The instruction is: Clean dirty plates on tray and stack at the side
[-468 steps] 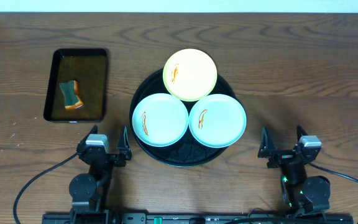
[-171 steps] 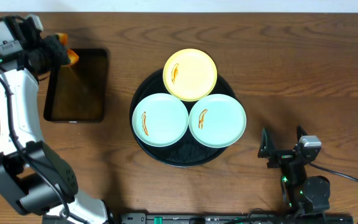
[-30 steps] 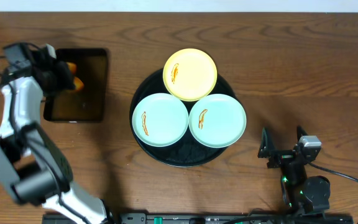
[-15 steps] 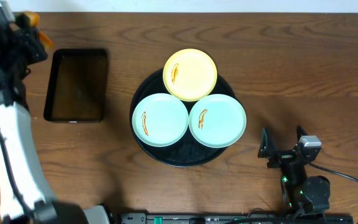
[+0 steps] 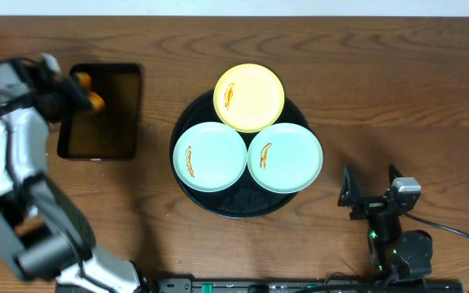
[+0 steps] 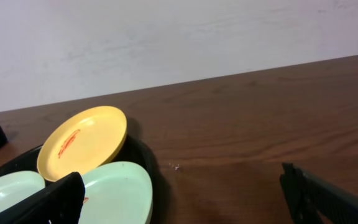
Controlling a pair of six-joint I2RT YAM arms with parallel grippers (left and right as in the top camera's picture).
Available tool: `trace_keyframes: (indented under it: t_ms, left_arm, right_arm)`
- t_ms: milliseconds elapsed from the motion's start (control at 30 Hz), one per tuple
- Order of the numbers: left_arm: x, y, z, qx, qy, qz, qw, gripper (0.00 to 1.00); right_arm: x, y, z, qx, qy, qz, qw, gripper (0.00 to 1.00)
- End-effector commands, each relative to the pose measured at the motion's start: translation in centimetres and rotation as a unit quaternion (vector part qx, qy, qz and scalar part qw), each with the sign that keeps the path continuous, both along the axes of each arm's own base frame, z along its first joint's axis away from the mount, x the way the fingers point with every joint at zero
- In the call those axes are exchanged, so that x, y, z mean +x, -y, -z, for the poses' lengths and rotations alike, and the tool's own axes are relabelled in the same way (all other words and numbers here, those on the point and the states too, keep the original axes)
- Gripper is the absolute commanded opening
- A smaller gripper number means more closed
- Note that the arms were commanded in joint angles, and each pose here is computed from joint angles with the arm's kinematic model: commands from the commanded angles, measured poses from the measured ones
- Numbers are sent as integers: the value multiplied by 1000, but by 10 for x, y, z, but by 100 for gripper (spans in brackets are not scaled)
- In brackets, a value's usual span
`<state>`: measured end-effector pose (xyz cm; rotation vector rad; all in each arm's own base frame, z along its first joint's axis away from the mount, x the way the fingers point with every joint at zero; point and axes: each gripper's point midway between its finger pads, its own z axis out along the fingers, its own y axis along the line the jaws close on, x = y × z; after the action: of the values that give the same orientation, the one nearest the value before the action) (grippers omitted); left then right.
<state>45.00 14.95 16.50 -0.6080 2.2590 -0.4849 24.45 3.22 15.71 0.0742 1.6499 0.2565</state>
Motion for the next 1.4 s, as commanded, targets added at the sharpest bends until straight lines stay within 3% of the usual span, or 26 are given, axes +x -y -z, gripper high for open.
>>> trace_keyframes:
  t_ms: [0,133,233,367,500,633,767,900,1033,1100,1233,1367]
  left_arm:
    - [-7,8,-137,30,155,5,987,7]
    - [-24,20,-190,75,212,5,974,7]
    - [-26,18,-180,118,191,-6,974,8]
    - [-16,-2,-104,135,89,-55,985,7]
    - [-4,0,14,90,-38,-38,994,8]
    - [-13,-3,62,62,-102,-38,992,8]
    - [-13,-6,30,64,-72,-40,995,7]
    - [-10,4,-56,83,34,-26,996,7]
    - [-20,15,-145,130,151,-24,980,7]
    - [-26,20,-165,142,175,-25,974,8]
    - [-29,10,-146,151,142,-51,977,8]
    - [-22,-8,-61,137,38,-70,987,8]
  right_arm:
    - [0,3,1,-7,-2,5,1000,99]
    - [0,3,1,-7,-2,5,1000,99]
    - [0,3,1,-7,-2,5,1000,99]
    - [0,3,1,-7,-2,5,1000,99]
    - [0,3,1,-7,-2,5,1000,99]
    - [0,3,1,-7,-2,5,1000,99]
    - [0,3,1,-7,-2,5,1000,99]
    - [0,3,1,-7,-2,5,1000,99]
    - [0,3,1,-7,-2,5,1000,99]
    - [0,3,1,-7,-2,5,1000,99]
    - [0,3,1,-7,-2,5,1000,99]
    - [0,3,1,-7,-2,5,1000,99]
